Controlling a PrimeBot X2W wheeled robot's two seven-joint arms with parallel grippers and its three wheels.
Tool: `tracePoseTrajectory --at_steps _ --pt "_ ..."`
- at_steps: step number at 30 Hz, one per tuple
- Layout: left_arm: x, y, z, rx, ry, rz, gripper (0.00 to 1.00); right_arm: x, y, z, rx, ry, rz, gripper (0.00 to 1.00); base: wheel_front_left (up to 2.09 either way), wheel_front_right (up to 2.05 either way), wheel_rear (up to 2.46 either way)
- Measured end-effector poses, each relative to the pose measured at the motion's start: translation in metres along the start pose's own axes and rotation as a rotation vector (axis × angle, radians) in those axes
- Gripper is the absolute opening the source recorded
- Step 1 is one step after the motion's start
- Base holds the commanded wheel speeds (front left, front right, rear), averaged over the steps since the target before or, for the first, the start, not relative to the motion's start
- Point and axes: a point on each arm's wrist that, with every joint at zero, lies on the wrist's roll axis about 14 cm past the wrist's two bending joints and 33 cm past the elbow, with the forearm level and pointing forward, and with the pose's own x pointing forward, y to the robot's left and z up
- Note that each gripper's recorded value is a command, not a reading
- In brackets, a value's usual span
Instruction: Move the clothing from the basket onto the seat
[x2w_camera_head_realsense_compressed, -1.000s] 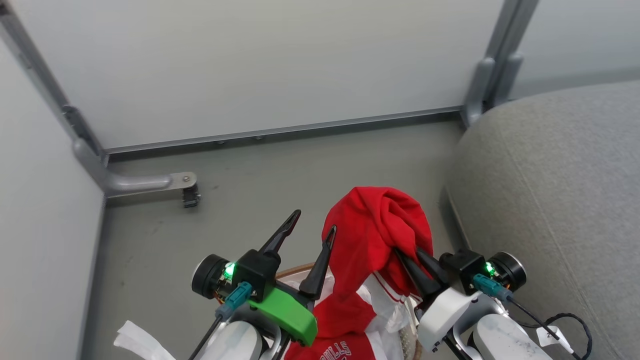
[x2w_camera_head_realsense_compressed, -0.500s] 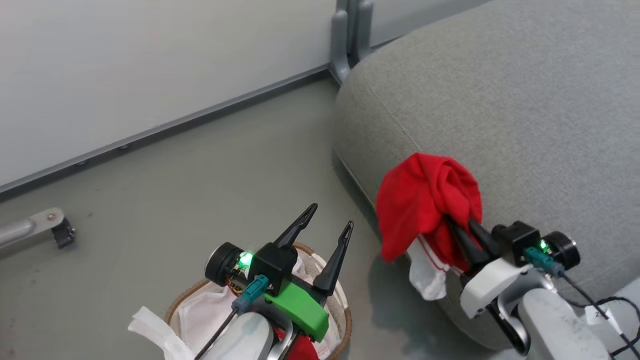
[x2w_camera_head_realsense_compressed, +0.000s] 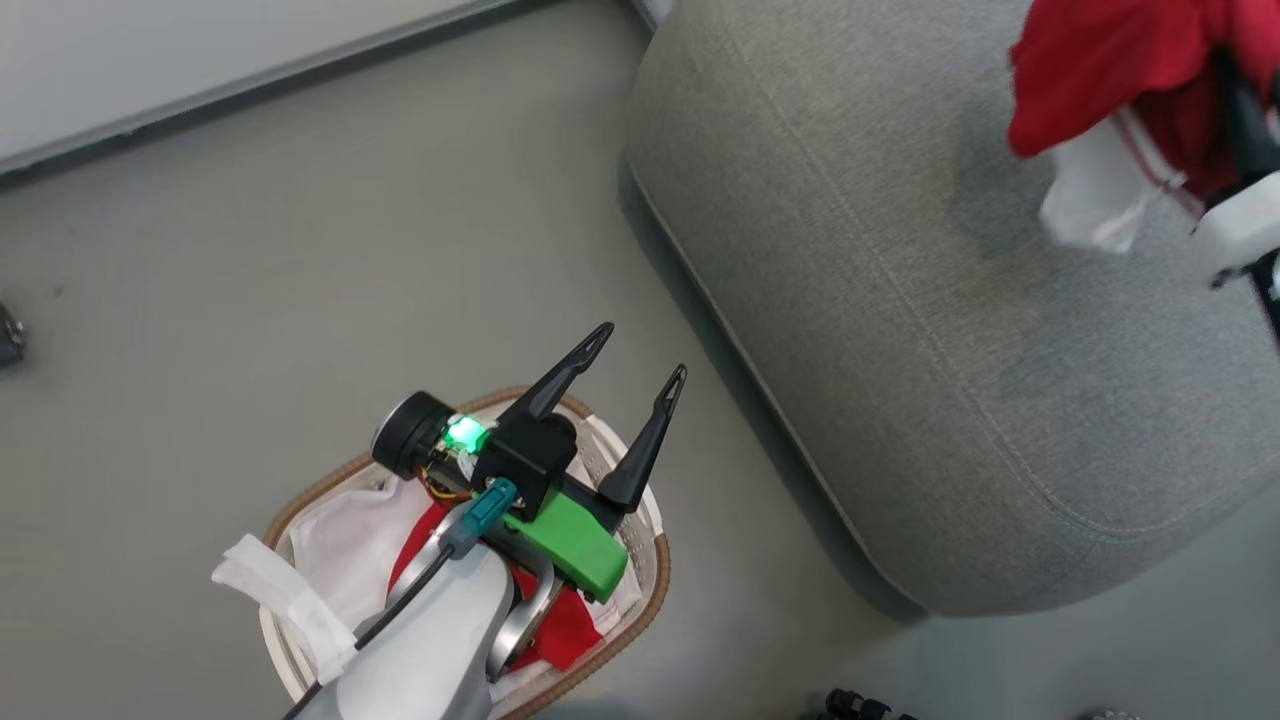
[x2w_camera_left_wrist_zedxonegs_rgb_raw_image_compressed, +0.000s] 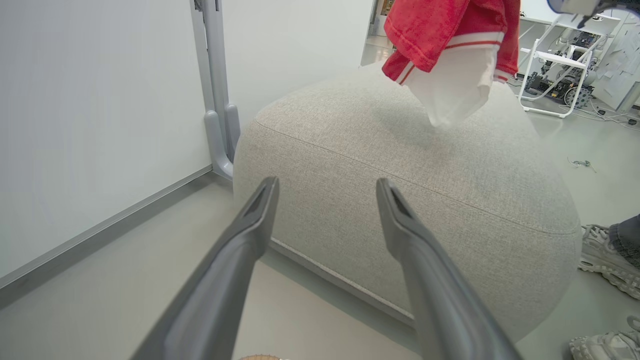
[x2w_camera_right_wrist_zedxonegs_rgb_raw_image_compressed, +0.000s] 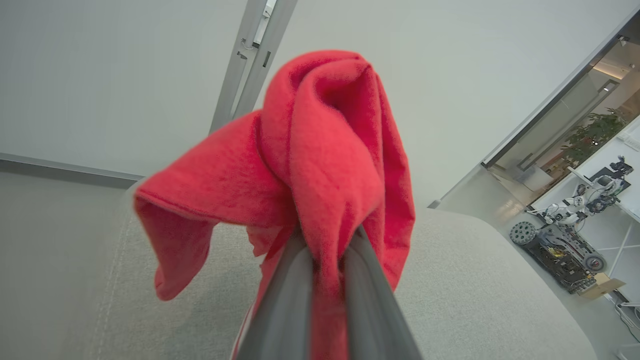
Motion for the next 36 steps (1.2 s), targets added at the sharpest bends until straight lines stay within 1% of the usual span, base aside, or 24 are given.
tracePoseTrajectory --at_steps 4,7,10,14,16,18,19,20,21,22,24,25,28,30,33,35,36 --pt "-0.002 0.023 -0.015 -0.032 0.003 0.031 1.00 0.043 -0.016 0.008 -0.024 -0.015 -0.059 0.00 0.00 0.00 0.00" --pt "-0.006 0.042 -0.029 -0.060 0.013 0.066 1.00 0.070 -0.019 0.001 -0.043 0.004 -0.086 0.00 0.00 0.00 0.00" --pt "-0.010 0.062 -0.041 -0.082 0.017 0.109 1.00 0.090 -0.016 -0.018 -0.055 0.047 -0.106 0.00 0.00 0.00 0.00" --pt "-0.026 0.090 -0.061 -0.105 0.045 0.185 1.00 0.111 -0.009 -0.048 -0.010 0.098 -0.153 0.00 0.00 0.00 0.00" --pt "-0.037 0.104 -0.071 -0.113 0.063 0.230 1.00 0.115 0.002 -0.068 -0.002 0.138 -0.155 0.00 0.00 0.00 0.00" --pt "-0.050 0.122 -0.077 -0.129 0.068 0.292 1.00 0.116 0.019 -0.096 0.011 0.202 -0.146 0.00 0.00 0.00 0.00" --pt "-0.056 0.129 -0.079 -0.131 0.074 0.318 1.00 0.114 0.028 -0.109 0.016 0.233 -0.137 0.08 0.00 0.00 0.00" --pt "-0.064 0.138 -0.084 -0.132 0.084 0.352 1.00 0.110 0.040 -0.124 0.040 0.269 -0.132 0.44 0.00 0.00 0.00" --pt "-0.073 0.146 -0.088 -0.134 0.098 0.383 1.00 0.107 0.052 -0.137 0.063 0.298 -0.125 0.67 0.00 0.00 0.00" --pt "-0.081 0.151 -0.092 -0.135 0.110 0.407 1.00 0.104 0.062 -0.144 0.075 0.311 -0.118 1.00 0.00 0.00 0.00" --pt "-0.094 0.157 -0.098 -0.141 0.131 0.447 1.00 0.098 0.081 -0.154 0.098 0.330 -0.099 1.00 0.00 0.00 0.00" --pt "-0.098 0.159 -0.098 -0.144 0.134 0.462 1.00 0.094 0.085 -0.157 0.094 0.336 -0.090 1.00 0.00 0.00 0.00" --pt "-0.109 0.160 -0.098 -0.157 0.148 0.506 1.00 0.072 0.082 -0.166 0.082 0.366 -0.086 1.00 0.00 0.00 0.00" --pt "-0.118 0.158 -0.099 -0.164 0.163 0.533 1.00 0.057 0.088 -0.170 0.101 0.380 -0.082 1.00 0.00 0.00 0.00" --pt "-0.133 0.154 -0.096 -0.170 0.176 0.575 1.00 0.035 0.094 -0.169 0.119 0.386 -0.065 1.00 0.00 0.00 0.00" --pt "-0.141 0.152 -0.089 -0.169 0.172 0.606 1.00 0.021 0.101 -0.162 0.109 0.371 -0.022 1.00 0.00 0.00 0.00" --pt "-0.144 0.151 -0.086 -0.166 0.171 0.617 1.00 0.016 0.105 -0.157 0.141 0.359 -0.022 1.00 0.00 0.00 0.00"
